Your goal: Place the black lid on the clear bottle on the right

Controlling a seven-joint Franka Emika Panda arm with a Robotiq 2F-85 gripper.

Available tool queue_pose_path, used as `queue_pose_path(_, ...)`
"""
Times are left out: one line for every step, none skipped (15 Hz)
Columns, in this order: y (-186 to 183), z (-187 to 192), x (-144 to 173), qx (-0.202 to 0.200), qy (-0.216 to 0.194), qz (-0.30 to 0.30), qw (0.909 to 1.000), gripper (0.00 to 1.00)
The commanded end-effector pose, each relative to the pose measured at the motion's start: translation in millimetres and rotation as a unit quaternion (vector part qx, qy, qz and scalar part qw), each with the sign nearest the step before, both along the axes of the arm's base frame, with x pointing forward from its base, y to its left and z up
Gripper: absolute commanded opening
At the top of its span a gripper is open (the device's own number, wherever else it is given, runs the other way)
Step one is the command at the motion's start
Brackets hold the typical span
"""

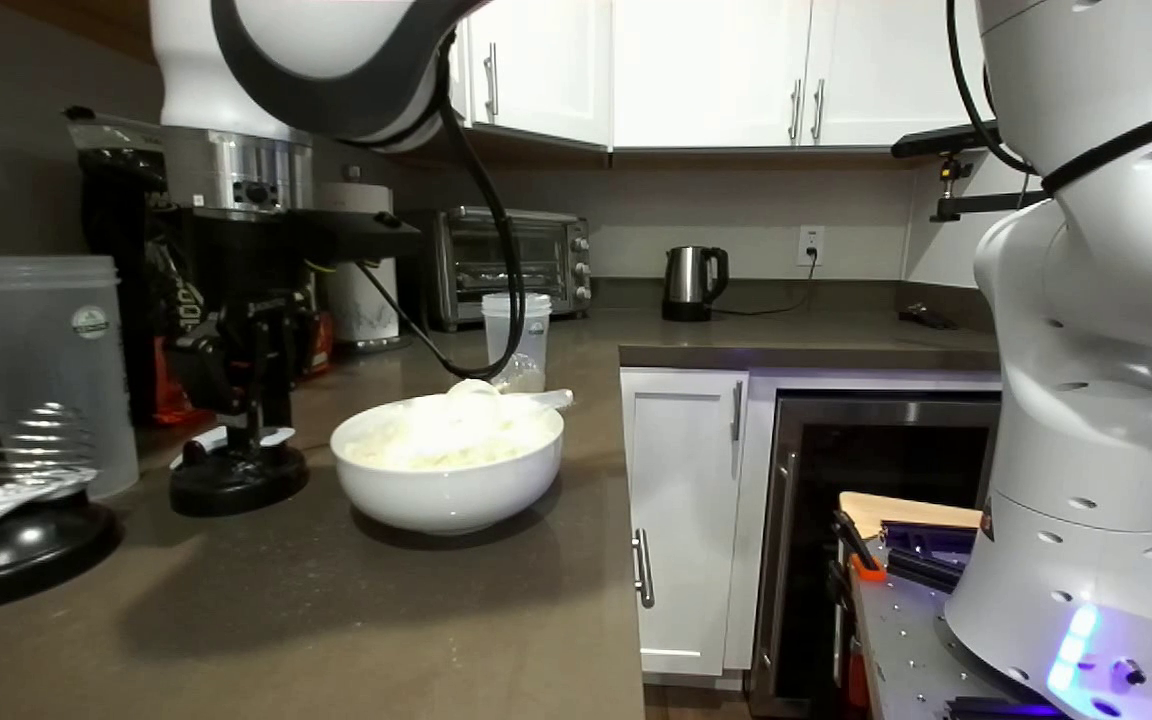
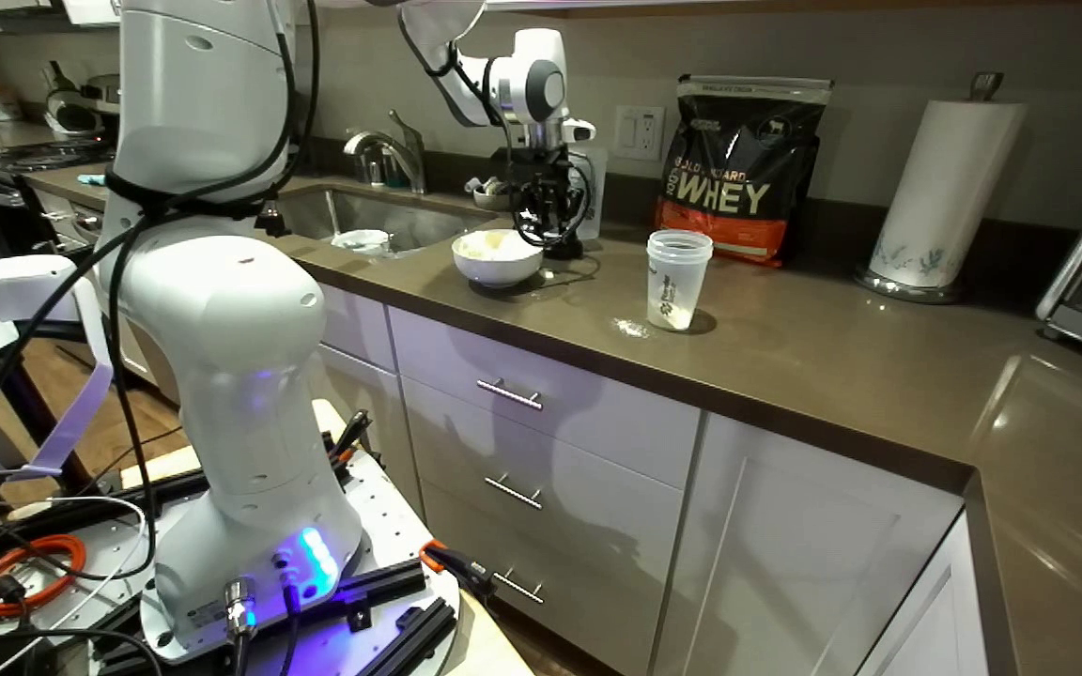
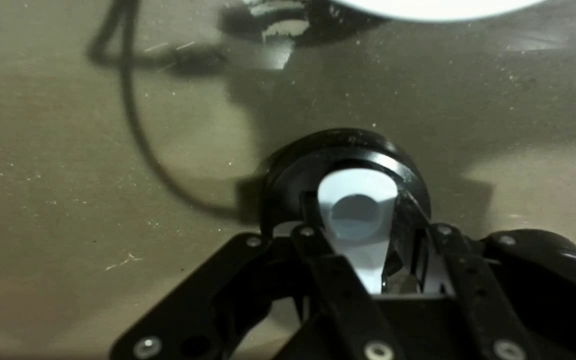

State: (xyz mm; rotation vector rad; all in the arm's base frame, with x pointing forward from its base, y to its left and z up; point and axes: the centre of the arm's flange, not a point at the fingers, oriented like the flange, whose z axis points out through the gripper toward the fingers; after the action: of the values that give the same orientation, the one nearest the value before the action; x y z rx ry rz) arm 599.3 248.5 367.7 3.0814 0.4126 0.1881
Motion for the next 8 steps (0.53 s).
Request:
queue_pose_path(-15,8,-1,-0.005,0.008,0.003,1.0000,0.12)
queue_pose_path(-19,9,-2,-0.005,0.008,0.000,1.0000,0.12)
queue_pose_path(-22,10,-2,-0.005,0.006,-0.003,1.0000,0.12)
queue_pose_path(-25,11,-2,-0.006,0.005,-0.005,1.0000,0.12)
queue_pose_path(-27,14,-4,-0.006,0.001,-0.006,1.0000,0.12)
queue_pose_path(-29,16,-5,-0.005,-0.002,-0.008,1.0000,0.12)
queue_pose_path(-32,20,-7,-0.004,-0.005,-0.010,0.9999,0.12)
queue_pose_path(-34,24,-9,-0.004,-0.008,-0.010,0.9999,0.12)
